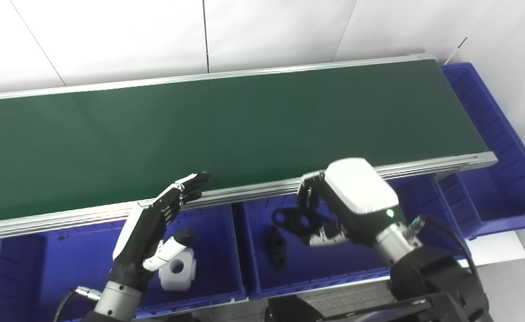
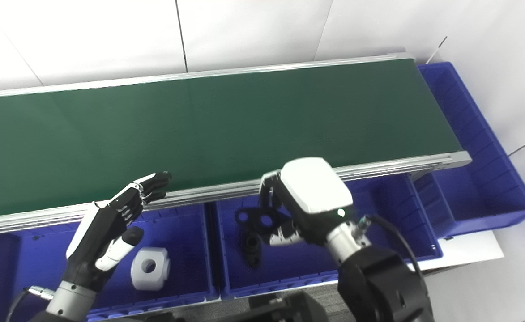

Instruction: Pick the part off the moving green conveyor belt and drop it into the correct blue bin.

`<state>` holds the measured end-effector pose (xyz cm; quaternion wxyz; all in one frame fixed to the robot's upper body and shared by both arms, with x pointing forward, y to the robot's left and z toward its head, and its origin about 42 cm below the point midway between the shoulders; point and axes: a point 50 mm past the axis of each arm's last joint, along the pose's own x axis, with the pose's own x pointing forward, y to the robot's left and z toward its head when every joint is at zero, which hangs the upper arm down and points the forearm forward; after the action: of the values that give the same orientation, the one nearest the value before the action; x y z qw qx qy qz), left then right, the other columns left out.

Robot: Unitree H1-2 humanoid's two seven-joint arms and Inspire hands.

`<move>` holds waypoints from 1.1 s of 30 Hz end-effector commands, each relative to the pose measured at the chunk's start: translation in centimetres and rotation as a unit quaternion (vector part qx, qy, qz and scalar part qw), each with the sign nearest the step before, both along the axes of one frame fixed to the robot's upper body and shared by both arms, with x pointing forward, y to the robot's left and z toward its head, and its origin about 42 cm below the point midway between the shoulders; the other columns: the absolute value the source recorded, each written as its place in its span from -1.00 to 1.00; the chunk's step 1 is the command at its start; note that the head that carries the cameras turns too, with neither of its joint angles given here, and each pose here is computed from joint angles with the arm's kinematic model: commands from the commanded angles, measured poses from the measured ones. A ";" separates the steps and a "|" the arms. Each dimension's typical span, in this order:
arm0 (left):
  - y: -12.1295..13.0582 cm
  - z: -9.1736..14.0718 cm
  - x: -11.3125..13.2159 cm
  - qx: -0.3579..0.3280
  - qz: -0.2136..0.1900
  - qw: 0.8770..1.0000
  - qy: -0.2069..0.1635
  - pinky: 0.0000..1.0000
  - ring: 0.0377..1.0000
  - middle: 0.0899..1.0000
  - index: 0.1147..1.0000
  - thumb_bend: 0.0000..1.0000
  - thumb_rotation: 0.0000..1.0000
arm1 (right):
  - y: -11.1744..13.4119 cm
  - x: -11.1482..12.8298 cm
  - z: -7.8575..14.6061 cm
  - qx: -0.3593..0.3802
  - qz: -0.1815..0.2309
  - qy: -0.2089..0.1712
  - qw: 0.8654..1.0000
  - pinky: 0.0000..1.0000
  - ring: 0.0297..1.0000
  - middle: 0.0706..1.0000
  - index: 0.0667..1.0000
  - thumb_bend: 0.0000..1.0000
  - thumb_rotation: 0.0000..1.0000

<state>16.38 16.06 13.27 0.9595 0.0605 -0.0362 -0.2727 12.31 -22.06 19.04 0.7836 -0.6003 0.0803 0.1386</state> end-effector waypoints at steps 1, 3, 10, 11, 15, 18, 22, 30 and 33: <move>-0.1 0.9 0.3 -0.008 -0.002 1.000 -0.025 0.65 0.75 0.75 0.57 0.48 0.73 | -0.1 -0.1 -0.6 -0.005 -0.002 -0.030 1.000 -0.68 -0.60 -0.14 -0.10 0.05 -1.00; -0.1 0.9 0.3 -0.007 -0.002 1.000 -0.025 0.64 0.75 0.75 0.57 0.47 0.72 | -0.1 0.0 -1.5 -0.004 -0.007 -0.035 0.999 -0.72 -0.64 -0.14 -0.10 0.05 -1.00; -0.1 0.9 0.1 -0.004 0.001 1.000 -0.025 0.64 0.74 0.75 0.58 0.45 0.74 | -0.9 0.9 -3.7 -0.011 -0.009 -0.093 0.996 -0.39 -0.26 -0.17 -0.02 0.04 -0.98; -0.1 0.9 0.1 -0.005 0.000 1.000 -0.025 0.64 0.74 0.75 0.58 0.45 0.73 | -0.9 0.8 -3.8 -0.019 -0.013 -0.088 0.996 -0.29 -0.17 -0.16 -0.02 0.05 -0.98; -0.2 1.0 0.0 -0.007 -0.001 1.000 -0.024 0.65 0.74 0.75 0.58 0.44 0.72 | -1.1 0.7 -4.0 -0.060 -0.025 -0.064 0.996 0.36 0.46 0.56 0.50 0.87 -0.10; -0.3 1.0 0.0 -0.009 -0.002 1.000 -0.025 0.65 0.74 0.75 0.57 0.43 0.71 | -1.0 0.6 -4.0 -0.093 -0.027 -0.037 0.995 0.77 0.73 0.78 0.64 0.99 0.16; -0.3 1.0 0.0 -0.011 -0.002 1.000 -0.024 0.63 0.73 0.74 0.56 0.42 0.69 | -0.9 0.5 -3.9 -0.117 -0.027 -0.015 0.993 0.99 0.90 0.89 0.72 1.00 0.32; -0.3 1.0 0.0 -0.011 -0.003 1.000 -0.024 0.62 0.73 0.73 0.55 0.42 0.69 | -0.9 0.5 -3.7 -0.119 -0.027 -0.007 0.993 1.00 0.91 0.91 0.73 1.00 0.33; -0.4 0.9 0.0 -0.011 -0.002 1.000 -0.023 0.62 0.72 0.72 0.55 0.41 0.68 | -0.9 0.5 -3.7 -0.081 -0.020 -0.033 0.996 0.74 0.76 0.81 0.65 1.00 0.20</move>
<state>16.26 15.95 13.23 0.9595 0.0598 -0.0351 -0.2731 12.84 -22.98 14.30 0.7241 -0.6701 0.1182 0.1122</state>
